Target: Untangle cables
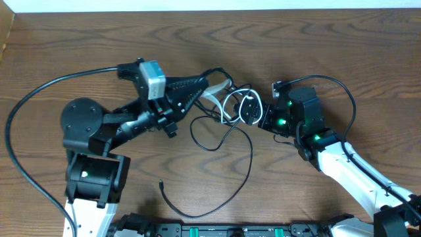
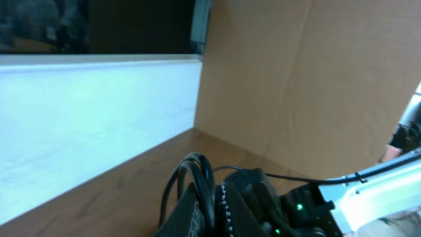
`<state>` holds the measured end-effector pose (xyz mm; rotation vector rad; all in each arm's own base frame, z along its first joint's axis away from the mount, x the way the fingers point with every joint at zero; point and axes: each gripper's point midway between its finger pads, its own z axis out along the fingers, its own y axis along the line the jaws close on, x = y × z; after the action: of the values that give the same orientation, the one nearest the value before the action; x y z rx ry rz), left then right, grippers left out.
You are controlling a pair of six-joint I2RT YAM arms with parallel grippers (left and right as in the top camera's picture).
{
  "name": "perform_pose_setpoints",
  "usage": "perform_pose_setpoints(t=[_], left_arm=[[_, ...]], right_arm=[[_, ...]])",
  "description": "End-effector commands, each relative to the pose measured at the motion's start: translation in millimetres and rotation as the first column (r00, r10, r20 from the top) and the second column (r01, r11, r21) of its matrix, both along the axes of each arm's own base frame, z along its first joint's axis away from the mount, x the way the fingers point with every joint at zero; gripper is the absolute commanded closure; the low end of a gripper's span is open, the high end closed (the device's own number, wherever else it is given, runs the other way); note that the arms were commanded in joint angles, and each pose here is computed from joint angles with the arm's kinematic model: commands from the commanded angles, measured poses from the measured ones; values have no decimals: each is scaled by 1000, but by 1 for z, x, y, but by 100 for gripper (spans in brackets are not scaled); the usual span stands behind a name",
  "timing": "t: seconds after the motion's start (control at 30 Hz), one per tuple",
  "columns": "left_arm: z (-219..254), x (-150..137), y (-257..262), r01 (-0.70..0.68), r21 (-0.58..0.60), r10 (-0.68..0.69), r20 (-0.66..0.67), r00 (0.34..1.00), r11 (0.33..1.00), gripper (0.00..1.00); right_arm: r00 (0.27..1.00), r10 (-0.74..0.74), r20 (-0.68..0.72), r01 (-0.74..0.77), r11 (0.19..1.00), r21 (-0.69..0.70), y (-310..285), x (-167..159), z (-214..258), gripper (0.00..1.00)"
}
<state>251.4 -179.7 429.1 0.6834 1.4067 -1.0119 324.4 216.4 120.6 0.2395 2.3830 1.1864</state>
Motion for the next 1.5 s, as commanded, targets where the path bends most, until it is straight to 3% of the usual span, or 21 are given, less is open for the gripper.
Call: perform_pose_setpoints(t=[0.0,0.23,0.57,1.47], left_arm=[[33,-13,10,-23,-9,24,111,994,1000,92],[35,-8,18,-60,-13,61,120,991,998,92],[41,34,72,-367,-65,372,105,922,928,92],[41,54,168,-642,-65,645,103,757,764,92]], right_arm=[[998,-53,-23,51,997,-52,-12,3,-18,1],[999,-47,-26,46,998,-49,-11,2,-17,1],[996,-48,-75,43,997,-69,-13,-6,-27,1],[987,-46,-156,30,994,-102,-17,-20,-41,1]])
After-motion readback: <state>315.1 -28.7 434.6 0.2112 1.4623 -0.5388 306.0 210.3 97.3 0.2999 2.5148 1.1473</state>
